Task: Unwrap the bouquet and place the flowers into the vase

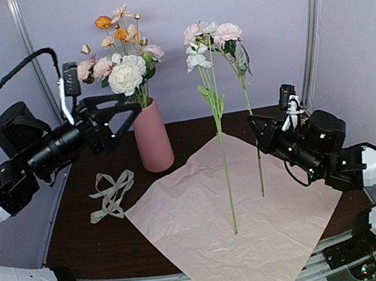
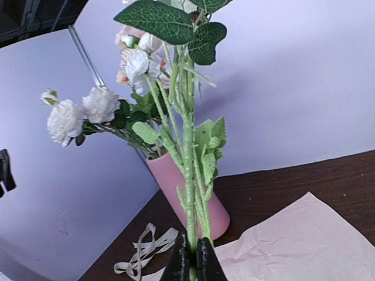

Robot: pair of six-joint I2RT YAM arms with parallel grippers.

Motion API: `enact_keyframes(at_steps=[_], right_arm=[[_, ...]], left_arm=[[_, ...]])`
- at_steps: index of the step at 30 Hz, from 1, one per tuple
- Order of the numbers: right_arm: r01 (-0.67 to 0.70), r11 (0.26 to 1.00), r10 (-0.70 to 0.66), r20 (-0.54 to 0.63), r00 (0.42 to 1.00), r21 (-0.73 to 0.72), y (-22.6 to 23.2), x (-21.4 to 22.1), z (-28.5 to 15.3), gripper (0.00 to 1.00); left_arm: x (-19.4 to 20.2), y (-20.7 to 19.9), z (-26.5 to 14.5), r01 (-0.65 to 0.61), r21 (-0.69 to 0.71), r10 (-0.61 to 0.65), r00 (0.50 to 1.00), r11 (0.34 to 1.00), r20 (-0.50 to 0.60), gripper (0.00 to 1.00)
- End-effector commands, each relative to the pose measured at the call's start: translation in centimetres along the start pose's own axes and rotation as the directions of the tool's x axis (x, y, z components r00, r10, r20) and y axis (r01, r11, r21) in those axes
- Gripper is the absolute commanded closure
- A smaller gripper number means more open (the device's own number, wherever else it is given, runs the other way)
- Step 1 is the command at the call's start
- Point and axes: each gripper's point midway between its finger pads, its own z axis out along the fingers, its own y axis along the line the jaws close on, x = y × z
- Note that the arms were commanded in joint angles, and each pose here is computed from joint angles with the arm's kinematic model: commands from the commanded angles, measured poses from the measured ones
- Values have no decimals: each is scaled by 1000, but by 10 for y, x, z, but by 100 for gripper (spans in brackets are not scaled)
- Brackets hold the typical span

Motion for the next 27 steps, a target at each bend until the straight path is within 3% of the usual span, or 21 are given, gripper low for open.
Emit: enact_keyframes(at_steps=[1,9,13,15,18,20,23,25,27], right_arm=[[64,997,-67,66,996,47,4,-16,-18,100],[72,997,-72,37,997,7,6,-2,-25,100],[214,940,-156,-223,962,267,-45,61,5,100],[248,891,-150,-268,952,381,-78,81,6,100],[261,817,-150,-246,957,515,-116,79,-6,100],[254,812,-159,-219,963,526,-118,68,-10,100],[214,874,-180,-119,976,436,-89,35,-16,100],[149,946,-164,28,986,288,-53,2,-24,100],[127,969,-145,71,987,212,-35,-15,-27,100]], left_arm=[[-6,-17,31,-9,32,8,999,999,33,2],[7,-36,67,31,105,-35,999,994,29,2],[15,-34,84,40,88,-41,999,995,11,2],[18,-31,87,40,73,-41,999,997,8,2],[23,-28,87,43,52,-43,999,998,-5,2],[27,-24,85,47,35,-46,999,998,-14,2],[32,-22,85,48,25,-47,999,999,-23,2],[34,-23,87,49,30,-48,998,998,-28,2],[35,-24,90,50,35,-49,998,998,-30,2]])
